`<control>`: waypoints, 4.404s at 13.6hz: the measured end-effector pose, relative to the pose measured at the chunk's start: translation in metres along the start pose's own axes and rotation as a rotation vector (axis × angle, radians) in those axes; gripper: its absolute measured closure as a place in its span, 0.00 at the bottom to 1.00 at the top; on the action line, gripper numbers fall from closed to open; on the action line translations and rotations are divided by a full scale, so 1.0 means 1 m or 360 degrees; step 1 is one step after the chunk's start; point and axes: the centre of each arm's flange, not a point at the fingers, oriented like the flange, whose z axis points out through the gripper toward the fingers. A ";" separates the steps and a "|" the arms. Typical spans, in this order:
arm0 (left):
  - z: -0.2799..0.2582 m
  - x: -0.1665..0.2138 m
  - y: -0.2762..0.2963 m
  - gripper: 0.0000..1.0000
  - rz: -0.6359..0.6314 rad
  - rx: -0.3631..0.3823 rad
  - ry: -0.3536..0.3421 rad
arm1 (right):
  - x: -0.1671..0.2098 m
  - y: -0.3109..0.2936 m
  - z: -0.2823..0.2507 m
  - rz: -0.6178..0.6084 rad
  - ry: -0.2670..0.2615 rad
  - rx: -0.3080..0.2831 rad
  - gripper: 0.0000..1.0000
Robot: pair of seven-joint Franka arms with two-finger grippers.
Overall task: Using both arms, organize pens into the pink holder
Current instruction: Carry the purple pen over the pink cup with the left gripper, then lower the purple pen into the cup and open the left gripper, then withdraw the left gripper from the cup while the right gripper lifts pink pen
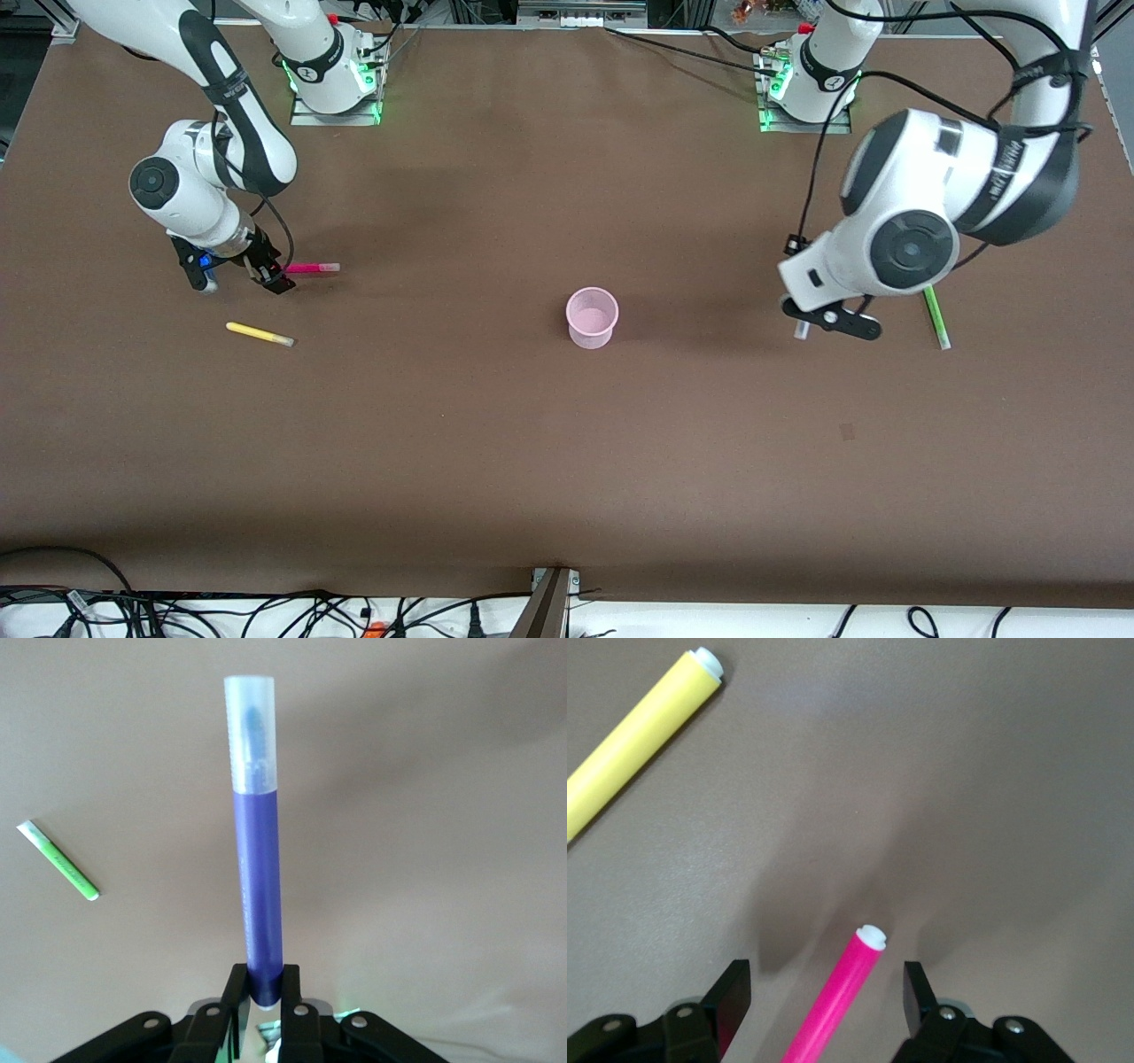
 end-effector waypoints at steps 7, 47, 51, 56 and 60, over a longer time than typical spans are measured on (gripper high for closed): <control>0.010 -0.014 0.216 0.82 0.0455 0.0791 -0.0067 | 0.000 0.000 0.003 -0.0001 0.0002 -0.0002 0.44; -0.010 0.051 0.263 0.00 0.0865 0.1337 -0.0062 | 0.019 -0.044 -0.109 -0.0141 -0.0113 -0.0036 0.83; -0.077 0.036 0.106 0.00 0.0631 0.0746 0.0065 | 0.028 -0.058 -0.202 -0.0160 -0.0269 -0.0180 0.83; -0.072 0.034 -0.060 0.00 0.0326 0.0142 0.0162 | 0.005 -0.101 -0.292 -0.0168 -0.0224 -0.0156 0.83; -0.075 0.026 -0.099 0.00 -0.0028 0.0097 0.0353 | -0.080 -0.165 -0.312 -0.0130 -0.0056 -0.0166 0.83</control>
